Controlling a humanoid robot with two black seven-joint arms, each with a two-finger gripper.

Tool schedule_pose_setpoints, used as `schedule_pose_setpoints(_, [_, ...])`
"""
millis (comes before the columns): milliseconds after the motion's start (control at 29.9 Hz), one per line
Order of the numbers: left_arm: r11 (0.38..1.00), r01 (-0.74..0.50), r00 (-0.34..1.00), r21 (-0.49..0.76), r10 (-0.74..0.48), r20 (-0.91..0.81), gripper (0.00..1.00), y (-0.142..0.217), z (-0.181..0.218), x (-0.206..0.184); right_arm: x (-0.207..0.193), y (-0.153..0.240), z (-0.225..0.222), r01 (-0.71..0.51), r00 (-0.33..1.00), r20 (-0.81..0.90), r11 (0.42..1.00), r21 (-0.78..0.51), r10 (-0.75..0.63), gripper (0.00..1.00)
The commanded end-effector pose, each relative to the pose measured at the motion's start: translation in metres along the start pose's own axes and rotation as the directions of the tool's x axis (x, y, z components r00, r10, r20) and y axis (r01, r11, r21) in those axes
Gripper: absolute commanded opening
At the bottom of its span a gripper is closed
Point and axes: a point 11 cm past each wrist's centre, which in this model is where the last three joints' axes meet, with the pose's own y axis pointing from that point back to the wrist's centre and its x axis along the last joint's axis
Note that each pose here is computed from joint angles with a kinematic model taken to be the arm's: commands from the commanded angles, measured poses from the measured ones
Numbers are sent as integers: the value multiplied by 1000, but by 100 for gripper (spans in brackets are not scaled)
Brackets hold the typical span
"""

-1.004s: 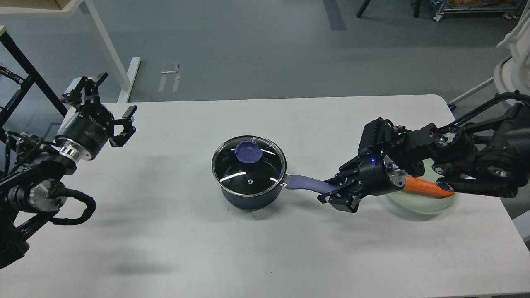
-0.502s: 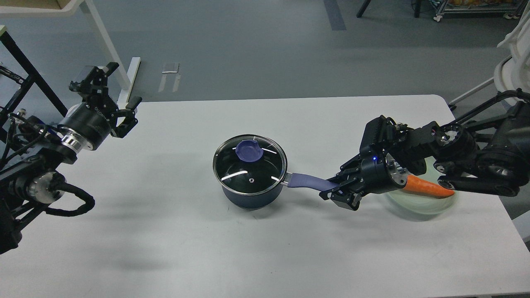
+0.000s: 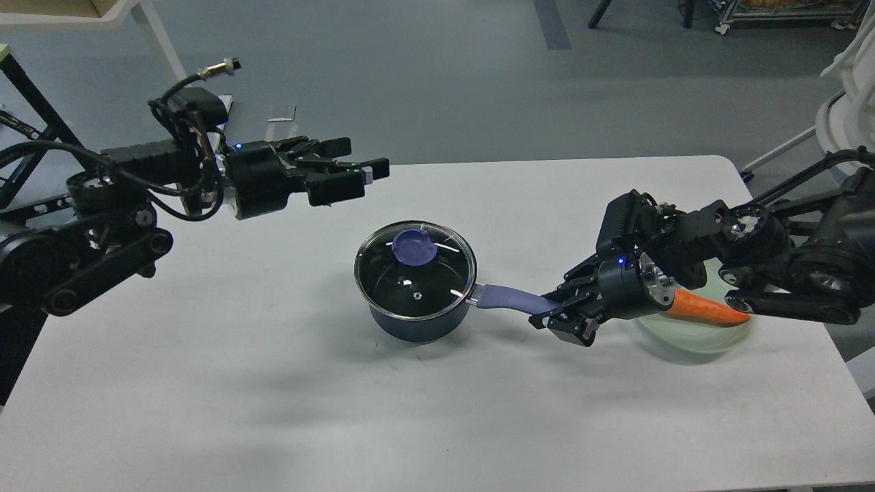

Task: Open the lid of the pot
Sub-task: 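Reach the left gripper over the pot and grasp the purple lid knob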

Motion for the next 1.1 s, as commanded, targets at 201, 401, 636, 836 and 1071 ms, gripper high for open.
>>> schedule_pose_setpoints(201, [991,92,969,-93,-68,238,99,-38,29,-35,0,-1,-1,2,1000,-1,1000,4,-2,29])
schedule_pose_setpoints(401, [988,137,959,-66,-115,258,99,-49,20,-55,1,-1,-1,0,1000,-1,1000,4,0,29])
schedule_pose_setpoints(636, [987,156,959,-28,-144,246,99,-51,8,-70,1,-1,-1,-1,1000,0,1000,3,1,30])
schedule_pose_setpoints(836, [985,168,962,-25,-159,223,99,-48,8,-82,1,-1,-1,-1,1000,1,1000,5,1,31])
schedule_pose_setpoints(1071, [985,170,965,-18,-162,205,76,-45,6,-87,1,-2,-2,0,1000,1,1000,8,0,31])
